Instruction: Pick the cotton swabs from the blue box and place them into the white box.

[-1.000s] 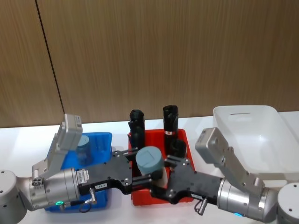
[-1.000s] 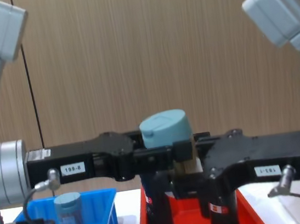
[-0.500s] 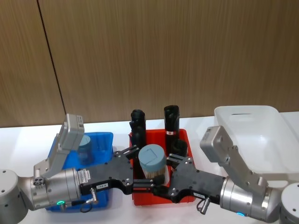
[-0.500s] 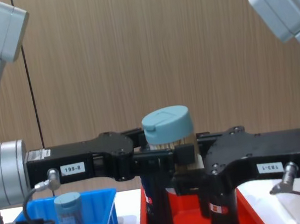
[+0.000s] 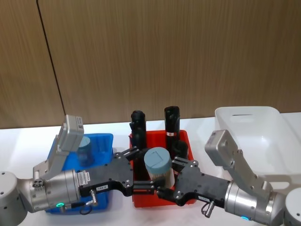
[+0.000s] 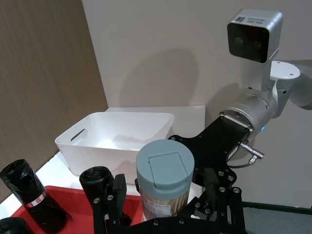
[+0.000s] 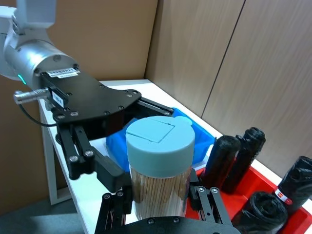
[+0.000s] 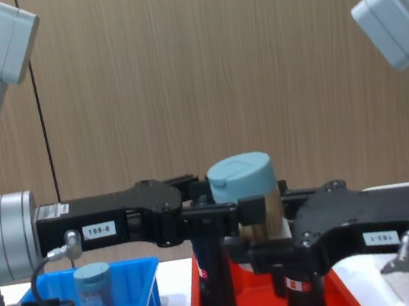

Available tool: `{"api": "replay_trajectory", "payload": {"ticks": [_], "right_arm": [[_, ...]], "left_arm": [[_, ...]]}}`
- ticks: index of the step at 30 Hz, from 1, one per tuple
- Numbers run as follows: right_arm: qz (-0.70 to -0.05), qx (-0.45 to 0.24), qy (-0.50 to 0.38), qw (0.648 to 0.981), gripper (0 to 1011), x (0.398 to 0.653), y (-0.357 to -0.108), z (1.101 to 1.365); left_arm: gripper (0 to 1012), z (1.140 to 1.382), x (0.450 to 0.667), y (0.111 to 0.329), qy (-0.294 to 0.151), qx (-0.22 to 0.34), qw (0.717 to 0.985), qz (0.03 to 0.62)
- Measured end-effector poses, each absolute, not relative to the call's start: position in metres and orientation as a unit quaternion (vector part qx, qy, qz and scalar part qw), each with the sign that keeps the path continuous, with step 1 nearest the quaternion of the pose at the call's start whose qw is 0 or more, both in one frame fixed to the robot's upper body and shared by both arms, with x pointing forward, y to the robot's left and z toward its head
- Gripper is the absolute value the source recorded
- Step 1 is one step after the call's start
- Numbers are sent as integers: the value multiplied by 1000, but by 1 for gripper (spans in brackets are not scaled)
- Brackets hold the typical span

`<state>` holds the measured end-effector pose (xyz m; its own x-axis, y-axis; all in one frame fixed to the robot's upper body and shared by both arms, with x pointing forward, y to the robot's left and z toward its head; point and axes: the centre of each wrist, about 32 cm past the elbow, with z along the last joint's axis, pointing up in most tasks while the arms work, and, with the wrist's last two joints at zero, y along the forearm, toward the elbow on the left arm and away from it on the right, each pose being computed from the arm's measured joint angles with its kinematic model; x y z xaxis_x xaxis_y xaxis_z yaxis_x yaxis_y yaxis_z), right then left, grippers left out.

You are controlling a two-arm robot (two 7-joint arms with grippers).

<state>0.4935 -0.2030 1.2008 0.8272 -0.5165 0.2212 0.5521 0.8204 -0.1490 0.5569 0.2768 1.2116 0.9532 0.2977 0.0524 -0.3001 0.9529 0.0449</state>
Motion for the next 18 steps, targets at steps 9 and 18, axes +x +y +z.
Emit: {"api": "replay_trajectory", "payload": {"ticks": [9,18], "right_arm": [[-302,-104,-77,945,641,494,-211,1192],[-330,-102,-66,936,641,498,-223,1185]], "left_arm": [[1004,1212,557,277,-23,26,988,151],[1004,1212,557,277,-23,26,988,151]]}}
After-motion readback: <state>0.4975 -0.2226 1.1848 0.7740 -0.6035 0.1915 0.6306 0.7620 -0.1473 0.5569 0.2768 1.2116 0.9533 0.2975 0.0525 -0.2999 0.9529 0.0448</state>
